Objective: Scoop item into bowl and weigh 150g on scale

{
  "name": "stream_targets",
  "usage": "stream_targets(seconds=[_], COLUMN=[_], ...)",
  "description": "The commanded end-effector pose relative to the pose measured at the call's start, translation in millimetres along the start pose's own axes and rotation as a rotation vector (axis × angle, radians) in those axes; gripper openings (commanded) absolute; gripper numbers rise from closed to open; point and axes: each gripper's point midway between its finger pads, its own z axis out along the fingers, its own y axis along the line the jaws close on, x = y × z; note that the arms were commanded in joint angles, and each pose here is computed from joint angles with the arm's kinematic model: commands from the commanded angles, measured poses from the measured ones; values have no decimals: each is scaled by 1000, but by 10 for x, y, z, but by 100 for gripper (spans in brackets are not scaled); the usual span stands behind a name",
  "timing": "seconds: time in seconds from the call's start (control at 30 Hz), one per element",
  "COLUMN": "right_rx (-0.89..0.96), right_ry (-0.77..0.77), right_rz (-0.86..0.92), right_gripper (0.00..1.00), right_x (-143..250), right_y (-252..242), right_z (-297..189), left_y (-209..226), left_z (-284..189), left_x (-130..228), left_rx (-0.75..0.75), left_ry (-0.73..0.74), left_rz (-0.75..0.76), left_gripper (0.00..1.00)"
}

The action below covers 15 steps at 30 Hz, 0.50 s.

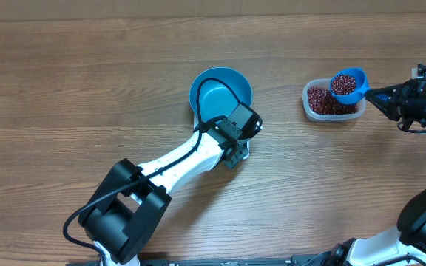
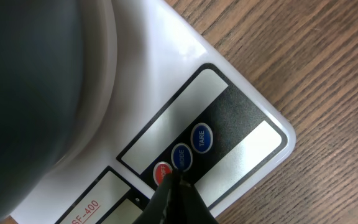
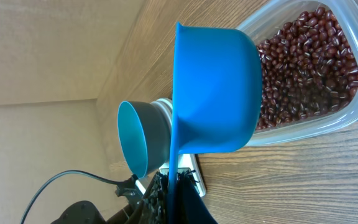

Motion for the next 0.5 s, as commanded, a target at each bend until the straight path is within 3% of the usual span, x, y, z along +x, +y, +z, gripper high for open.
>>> stream_targets(seconds=[0.0,0.47], right_rx=[-22,-22], right_ry=[2,1], right_rz=[-11,-14], right_gripper=[4,4], right_x=[-10,-14], right_y=[23,25], right_z=[9,11], left_y=[52,52], left_z=[14,18], left_x=[-27,-25], left_rx=[-17,-18], left_ry=[-2,-2], left_rz=[13,17], left_gripper=[4,4])
